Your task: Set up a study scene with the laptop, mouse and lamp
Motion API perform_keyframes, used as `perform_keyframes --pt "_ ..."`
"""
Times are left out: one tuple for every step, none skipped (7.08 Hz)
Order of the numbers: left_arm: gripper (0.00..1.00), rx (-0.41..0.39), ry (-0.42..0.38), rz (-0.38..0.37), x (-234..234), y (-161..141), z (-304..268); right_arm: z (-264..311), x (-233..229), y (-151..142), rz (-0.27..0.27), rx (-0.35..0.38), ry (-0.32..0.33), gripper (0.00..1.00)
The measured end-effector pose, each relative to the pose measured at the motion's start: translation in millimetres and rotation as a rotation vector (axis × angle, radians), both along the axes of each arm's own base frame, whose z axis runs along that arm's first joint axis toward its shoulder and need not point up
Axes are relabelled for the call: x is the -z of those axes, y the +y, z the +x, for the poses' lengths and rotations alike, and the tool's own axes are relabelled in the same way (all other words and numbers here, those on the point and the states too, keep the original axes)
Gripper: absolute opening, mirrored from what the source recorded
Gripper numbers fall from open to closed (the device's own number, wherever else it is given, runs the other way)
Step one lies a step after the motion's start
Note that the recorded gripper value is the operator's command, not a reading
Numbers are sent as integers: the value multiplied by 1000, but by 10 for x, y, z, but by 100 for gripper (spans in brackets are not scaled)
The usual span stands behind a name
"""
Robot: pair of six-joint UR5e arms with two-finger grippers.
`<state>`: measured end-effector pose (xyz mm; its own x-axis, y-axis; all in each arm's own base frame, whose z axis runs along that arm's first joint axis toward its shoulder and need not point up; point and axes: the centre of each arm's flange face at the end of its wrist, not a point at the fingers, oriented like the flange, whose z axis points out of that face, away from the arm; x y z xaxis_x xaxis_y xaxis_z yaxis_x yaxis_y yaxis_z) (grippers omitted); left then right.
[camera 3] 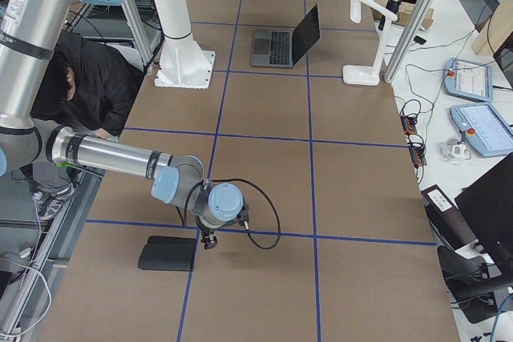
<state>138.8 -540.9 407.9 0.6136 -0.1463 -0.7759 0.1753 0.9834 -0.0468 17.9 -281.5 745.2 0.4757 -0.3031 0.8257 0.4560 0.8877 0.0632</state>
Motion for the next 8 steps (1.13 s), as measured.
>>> perform_keyframes --pt "100 -4 1 5 11 19 6 -9 -151 34 10 26 -36 99" --pt "100 -5 2 7 18 35 8 -23 -240 18 39 59 -62 99" --pt "100 -6 2 9 25 43 11 -45 -311 -37 66 91 -77 99" --pt "100 -7 2 11 32 48 13 -100 -412 -168 92 131 -92 99" --pt "100 -8 3 13 38 51 14 -189 -496 -340 112 171 -105 99" --pt "100 -8 4 16 53 57 13 -246 -566 -408 113 192 -111 99" --pt "100 -8 6 24 91 71 7 -269 -665 -384 98 204 -113 99" --pt "100 -7 8 34 138 89 -2 -275 -758 -317 84 216 -116 99"
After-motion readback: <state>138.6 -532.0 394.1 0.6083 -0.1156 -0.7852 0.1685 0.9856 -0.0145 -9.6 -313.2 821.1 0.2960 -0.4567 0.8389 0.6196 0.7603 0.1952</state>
